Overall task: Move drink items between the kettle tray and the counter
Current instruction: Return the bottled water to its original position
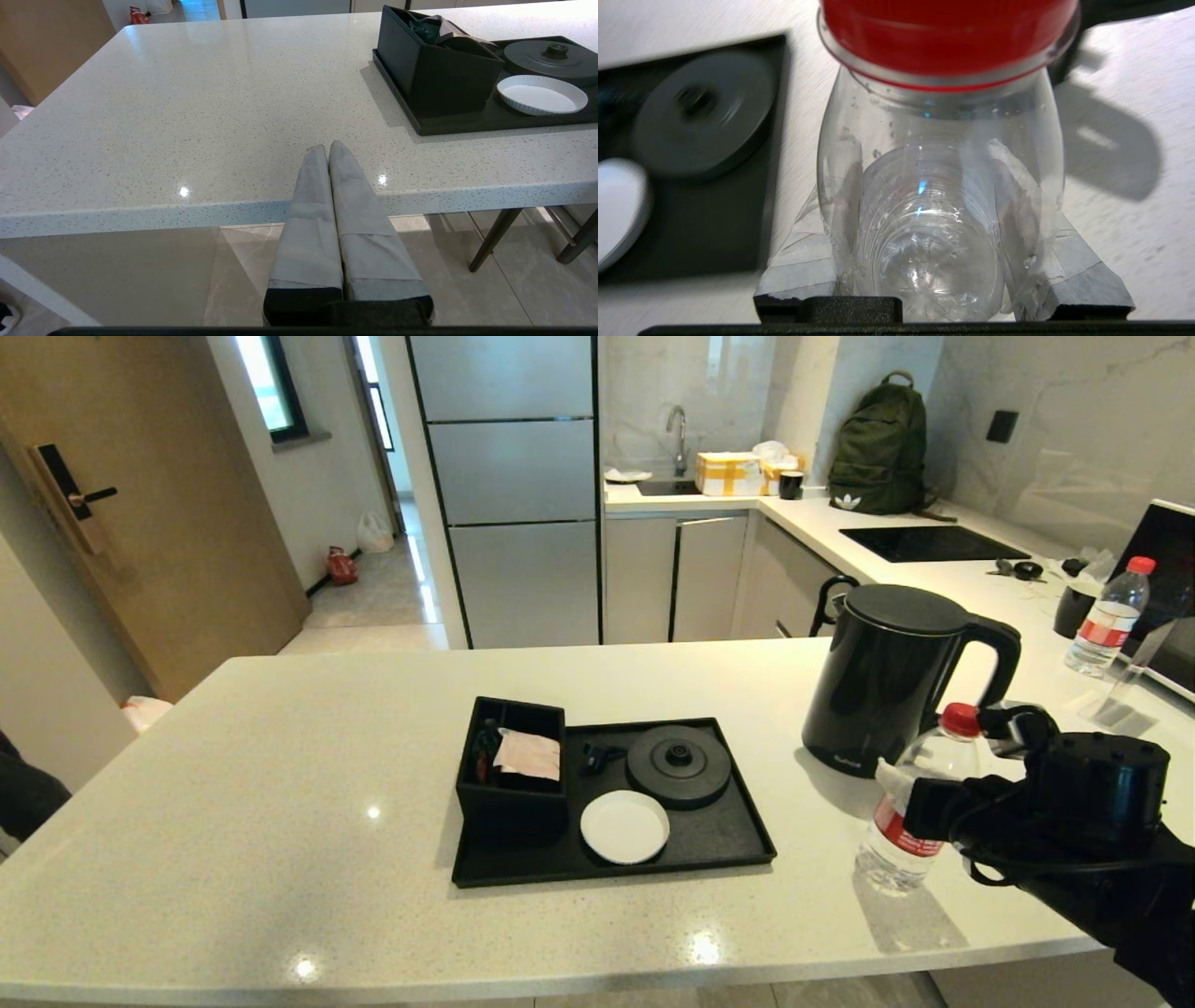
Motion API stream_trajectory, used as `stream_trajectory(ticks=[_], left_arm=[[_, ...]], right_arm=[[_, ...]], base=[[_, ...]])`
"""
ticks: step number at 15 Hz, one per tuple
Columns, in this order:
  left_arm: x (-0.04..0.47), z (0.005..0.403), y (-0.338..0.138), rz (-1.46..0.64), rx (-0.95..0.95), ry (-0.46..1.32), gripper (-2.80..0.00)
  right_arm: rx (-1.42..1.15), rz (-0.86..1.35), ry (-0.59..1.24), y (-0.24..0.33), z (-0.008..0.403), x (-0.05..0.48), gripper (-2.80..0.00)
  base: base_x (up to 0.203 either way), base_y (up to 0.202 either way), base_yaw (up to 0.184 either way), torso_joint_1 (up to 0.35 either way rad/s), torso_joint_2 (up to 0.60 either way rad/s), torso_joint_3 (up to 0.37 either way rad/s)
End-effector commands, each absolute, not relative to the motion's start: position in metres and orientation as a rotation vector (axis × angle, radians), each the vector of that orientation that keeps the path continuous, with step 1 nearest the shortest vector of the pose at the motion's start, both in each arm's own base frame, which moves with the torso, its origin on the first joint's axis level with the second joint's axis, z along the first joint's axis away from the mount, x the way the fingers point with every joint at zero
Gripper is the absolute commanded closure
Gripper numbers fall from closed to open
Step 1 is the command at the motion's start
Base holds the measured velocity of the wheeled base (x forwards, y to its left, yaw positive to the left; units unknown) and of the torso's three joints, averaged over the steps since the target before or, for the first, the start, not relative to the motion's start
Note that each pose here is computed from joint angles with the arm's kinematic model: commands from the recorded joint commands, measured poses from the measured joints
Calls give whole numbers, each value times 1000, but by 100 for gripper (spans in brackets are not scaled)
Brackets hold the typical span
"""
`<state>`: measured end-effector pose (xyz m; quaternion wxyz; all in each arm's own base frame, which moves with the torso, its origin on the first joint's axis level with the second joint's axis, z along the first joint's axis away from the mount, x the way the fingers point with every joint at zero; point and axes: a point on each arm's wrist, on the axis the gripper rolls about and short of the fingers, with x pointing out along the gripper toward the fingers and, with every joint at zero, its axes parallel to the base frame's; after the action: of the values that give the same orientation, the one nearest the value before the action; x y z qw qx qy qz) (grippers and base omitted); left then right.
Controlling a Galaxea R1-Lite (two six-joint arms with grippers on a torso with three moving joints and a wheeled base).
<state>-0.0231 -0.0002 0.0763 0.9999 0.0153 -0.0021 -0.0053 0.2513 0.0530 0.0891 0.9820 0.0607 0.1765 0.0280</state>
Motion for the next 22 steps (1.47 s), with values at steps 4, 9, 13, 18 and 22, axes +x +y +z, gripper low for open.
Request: stream_trajectory(ticks=[4, 9, 13, 18, 22], left_arm=[[-23, 76, 0, -11, 31, -3, 0], [-23, 76, 0, -11, 31, -3, 0], [-23, 76, 0, -11, 31, -3, 0], [-23, 76, 0, -11, 31, -3, 0], [-23, 76, 0, -11, 31, -3, 0]], right_arm=[[94, 283, 249, 129, 149, 228, 0], [23, 341, 240, 213, 146, 235, 0], [-17, 357, 221, 244, 141, 248, 0], [-29, 365, 214, 275, 125, 273, 0], [-54, 361, 250, 286, 100, 284, 0]], base=[[0, 0, 0, 0, 0, 0], [0, 0, 0, 0, 0, 0], [0, 0, 0, 0, 0, 0], [0, 0, 0, 0, 0, 0], [0, 0, 0, 0, 0, 0]])
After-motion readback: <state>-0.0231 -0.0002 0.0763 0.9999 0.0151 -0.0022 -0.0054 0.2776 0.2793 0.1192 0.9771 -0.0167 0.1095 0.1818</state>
